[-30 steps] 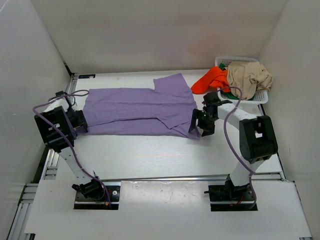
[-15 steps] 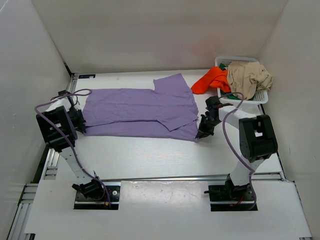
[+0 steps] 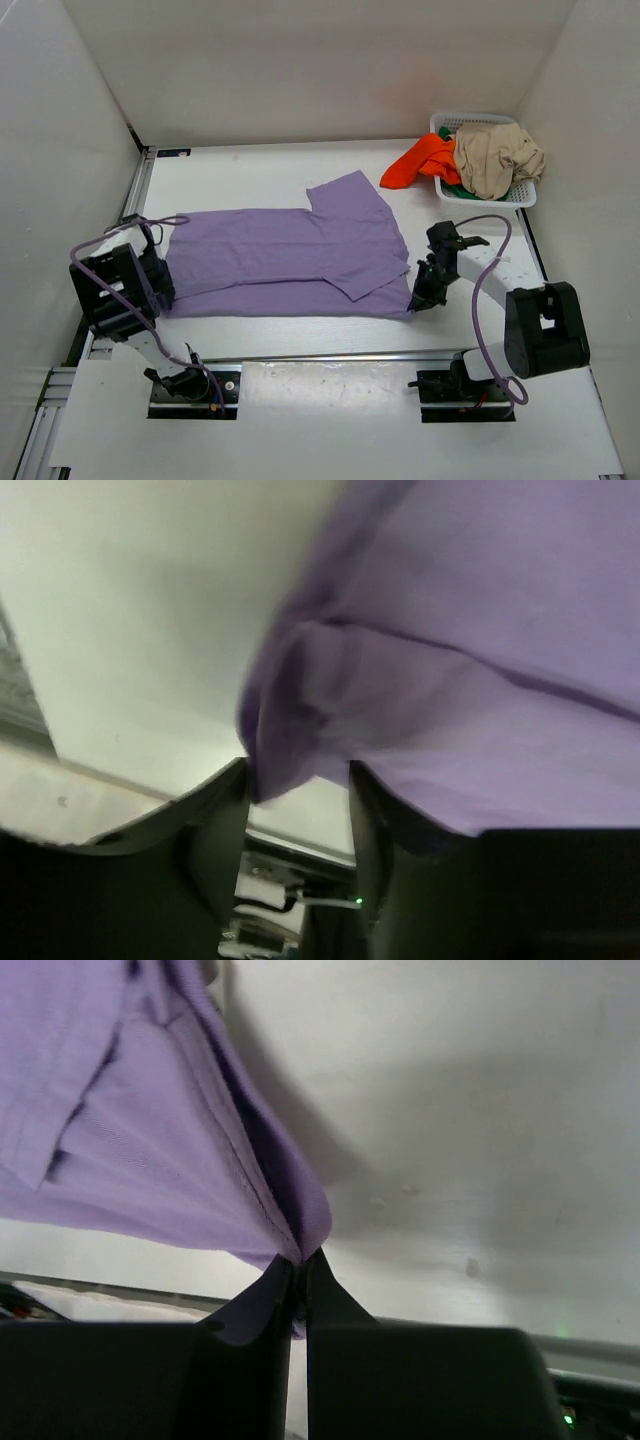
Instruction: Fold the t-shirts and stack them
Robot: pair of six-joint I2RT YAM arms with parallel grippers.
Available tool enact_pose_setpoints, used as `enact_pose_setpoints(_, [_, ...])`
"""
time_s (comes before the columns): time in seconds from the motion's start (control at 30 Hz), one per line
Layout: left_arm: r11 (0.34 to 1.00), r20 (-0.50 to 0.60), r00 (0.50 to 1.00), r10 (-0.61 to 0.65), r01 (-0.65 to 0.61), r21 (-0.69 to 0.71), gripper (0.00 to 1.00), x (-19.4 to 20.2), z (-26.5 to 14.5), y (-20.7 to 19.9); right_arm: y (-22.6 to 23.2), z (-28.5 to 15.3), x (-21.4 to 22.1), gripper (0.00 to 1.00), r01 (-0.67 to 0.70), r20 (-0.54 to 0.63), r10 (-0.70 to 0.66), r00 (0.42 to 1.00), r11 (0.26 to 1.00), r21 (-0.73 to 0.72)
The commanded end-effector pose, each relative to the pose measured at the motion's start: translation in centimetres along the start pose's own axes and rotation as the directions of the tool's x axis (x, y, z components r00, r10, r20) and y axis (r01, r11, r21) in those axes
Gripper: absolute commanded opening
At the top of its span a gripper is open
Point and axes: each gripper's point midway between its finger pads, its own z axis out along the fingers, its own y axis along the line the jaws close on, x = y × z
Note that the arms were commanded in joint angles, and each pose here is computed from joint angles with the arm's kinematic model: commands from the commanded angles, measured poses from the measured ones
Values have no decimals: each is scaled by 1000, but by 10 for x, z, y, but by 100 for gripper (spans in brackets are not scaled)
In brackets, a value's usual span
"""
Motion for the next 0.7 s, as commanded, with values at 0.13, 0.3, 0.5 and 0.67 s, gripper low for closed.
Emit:
enact_pose_setpoints(0.13, [960, 268, 963, 27, 49, -274, 72, -26, -58, 41, -17, 2, 10, 0, 5, -19, -4, 1000, 998, 64])
enact_pose_setpoints(0.3, [957, 384, 919, 86, 31, -289, 72, -43, -76, 24, -16, 3, 5, 0, 21, -28, -20, 999, 997, 68])
enact_pose_setpoints(0.5, [923, 422, 851, 313, -167, -348, 74, -15, -44, -30, -21, 9, 5, 0, 30, -79, -22, 997, 994, 107])
enact_pose_setpoints(0.67, [918, 437, 831, 345, -202, -340, 75, -25, -40, -47, -23, 6, 4, 0, 38, -86, -27, 996, 991, 130])
